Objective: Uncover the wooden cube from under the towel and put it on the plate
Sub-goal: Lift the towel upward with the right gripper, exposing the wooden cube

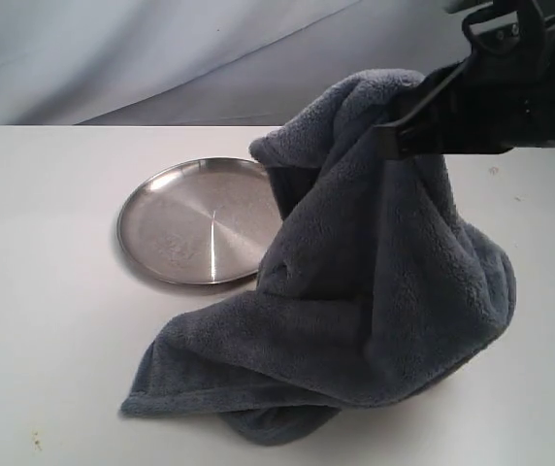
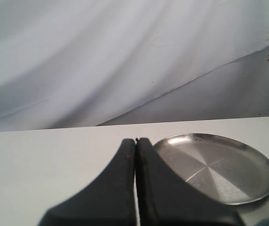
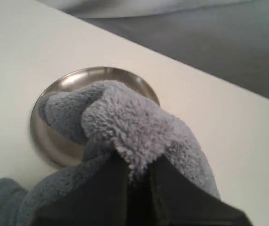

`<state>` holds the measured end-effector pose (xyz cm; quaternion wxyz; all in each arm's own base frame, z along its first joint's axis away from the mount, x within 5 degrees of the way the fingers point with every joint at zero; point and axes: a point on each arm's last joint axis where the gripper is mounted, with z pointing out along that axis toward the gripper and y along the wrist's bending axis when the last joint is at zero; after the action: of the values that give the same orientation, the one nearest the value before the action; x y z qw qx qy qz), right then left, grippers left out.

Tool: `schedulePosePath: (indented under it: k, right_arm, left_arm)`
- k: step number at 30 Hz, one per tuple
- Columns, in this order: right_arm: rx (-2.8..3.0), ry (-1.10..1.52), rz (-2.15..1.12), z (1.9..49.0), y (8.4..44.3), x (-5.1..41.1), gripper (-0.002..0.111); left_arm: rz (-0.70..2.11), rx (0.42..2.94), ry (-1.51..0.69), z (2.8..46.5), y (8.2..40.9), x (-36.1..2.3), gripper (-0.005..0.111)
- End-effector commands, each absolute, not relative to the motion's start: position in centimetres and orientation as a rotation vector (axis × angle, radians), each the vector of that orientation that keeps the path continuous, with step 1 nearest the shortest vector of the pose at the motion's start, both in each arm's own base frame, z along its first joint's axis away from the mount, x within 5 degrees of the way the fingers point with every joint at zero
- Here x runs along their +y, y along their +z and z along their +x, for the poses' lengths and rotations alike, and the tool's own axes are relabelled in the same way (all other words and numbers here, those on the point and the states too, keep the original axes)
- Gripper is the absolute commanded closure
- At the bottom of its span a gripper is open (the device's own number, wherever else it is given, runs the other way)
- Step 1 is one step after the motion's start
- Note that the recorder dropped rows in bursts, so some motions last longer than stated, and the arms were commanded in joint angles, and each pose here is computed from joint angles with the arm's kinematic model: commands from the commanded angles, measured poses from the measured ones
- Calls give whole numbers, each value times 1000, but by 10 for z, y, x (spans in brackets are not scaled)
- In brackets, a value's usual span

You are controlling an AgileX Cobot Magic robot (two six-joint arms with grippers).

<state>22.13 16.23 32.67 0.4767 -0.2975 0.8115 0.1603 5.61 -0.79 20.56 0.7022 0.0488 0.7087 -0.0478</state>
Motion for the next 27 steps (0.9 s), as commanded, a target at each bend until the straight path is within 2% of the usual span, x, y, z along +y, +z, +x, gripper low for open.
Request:
schedulePosePath:
  k: [1,9,15,21,27]
  right_arm:
    - [1821,276,-791,232,331,165,108]
    - [1707,270,-759,256,318,180,108]
    - [1822,230,-741,285,278,180,108]
    - [2014,302,-285,323,244,145,108]
    - [2216,276,-337,328,205,142,108]
  left_arm:
    - [102,1567,-108,56,205,-8,107]
    - [102,1567,-108,56,205,-8,107]
    - [102,1567,-108,56,205,-8,107]
    - [102,1567,-108,56,205,-8,107]
    - [102,1567,-108,56,205,-8,107]
